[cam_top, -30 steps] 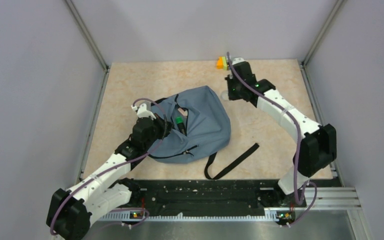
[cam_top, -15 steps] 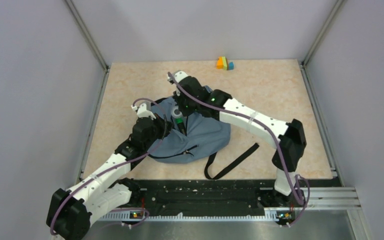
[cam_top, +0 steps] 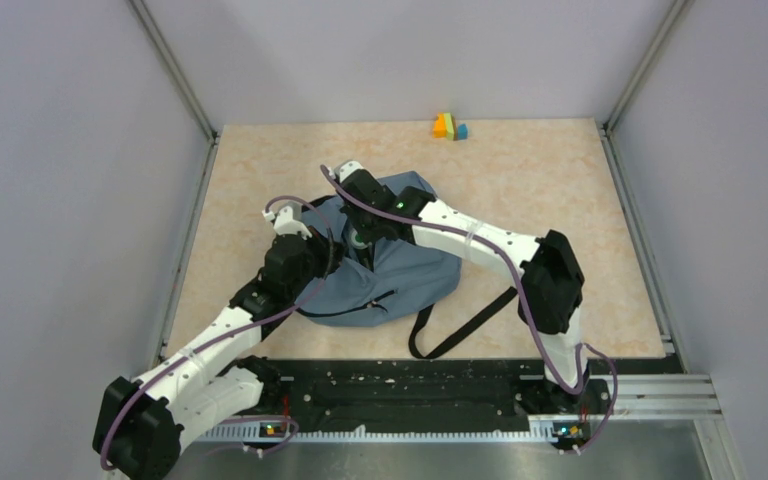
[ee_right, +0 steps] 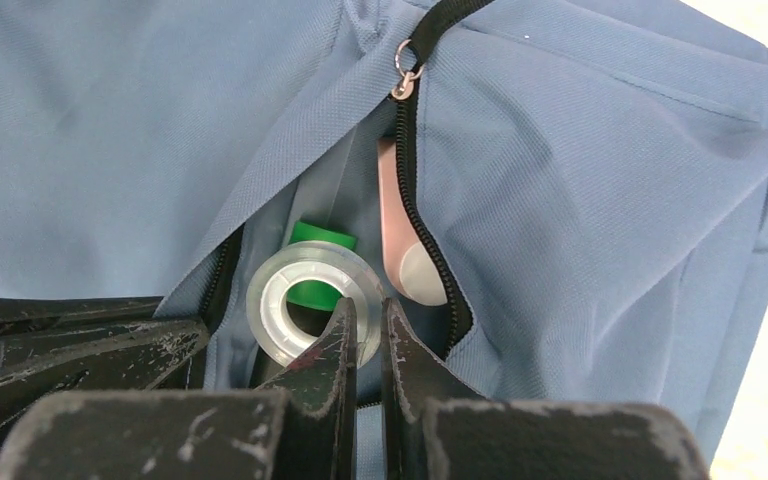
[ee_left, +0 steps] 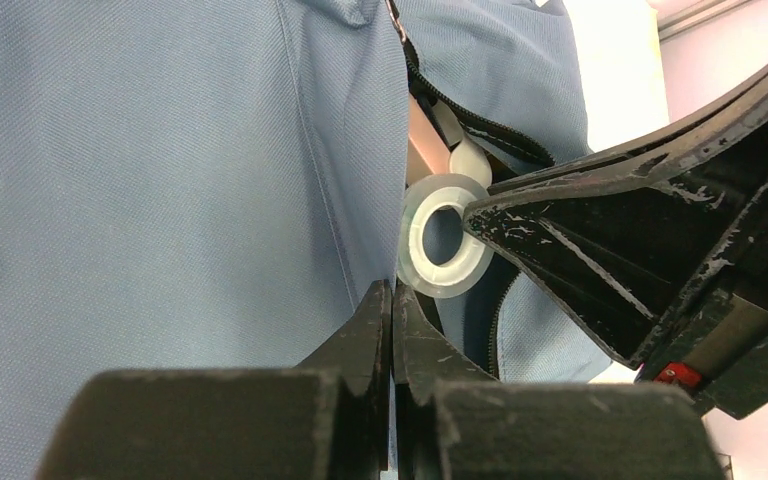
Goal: Pack the student bag
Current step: Place the stationery in the student bag.
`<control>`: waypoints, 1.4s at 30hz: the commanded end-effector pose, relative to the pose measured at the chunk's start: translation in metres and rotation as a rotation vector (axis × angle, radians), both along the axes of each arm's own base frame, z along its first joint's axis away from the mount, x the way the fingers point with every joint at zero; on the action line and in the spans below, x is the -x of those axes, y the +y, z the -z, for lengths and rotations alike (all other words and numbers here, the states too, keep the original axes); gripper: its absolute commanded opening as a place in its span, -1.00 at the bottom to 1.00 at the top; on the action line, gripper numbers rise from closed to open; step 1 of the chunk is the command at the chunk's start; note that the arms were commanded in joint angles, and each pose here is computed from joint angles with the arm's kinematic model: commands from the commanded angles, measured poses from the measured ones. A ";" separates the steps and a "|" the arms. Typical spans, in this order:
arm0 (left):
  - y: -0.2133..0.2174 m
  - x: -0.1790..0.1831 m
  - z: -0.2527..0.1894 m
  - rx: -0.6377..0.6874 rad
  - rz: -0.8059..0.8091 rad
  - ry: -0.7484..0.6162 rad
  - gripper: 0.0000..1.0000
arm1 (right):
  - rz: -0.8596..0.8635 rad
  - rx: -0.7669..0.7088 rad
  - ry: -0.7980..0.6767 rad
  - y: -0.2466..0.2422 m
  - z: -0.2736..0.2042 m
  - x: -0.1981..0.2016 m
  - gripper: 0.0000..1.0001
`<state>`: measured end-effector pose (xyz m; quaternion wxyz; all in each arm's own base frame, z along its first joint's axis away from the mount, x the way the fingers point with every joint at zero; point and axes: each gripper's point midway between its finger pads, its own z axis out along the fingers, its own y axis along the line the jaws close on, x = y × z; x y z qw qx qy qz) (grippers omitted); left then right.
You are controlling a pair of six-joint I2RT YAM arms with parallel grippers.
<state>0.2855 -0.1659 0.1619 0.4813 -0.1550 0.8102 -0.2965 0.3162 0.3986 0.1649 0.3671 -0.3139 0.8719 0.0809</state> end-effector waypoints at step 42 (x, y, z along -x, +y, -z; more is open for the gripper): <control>0.001 -0.012 -0.035 0.048 -0.019 -0.105 -1.00 | 0.082 0.002 -0.148 -0.018 -0.046 -0.008 -0.40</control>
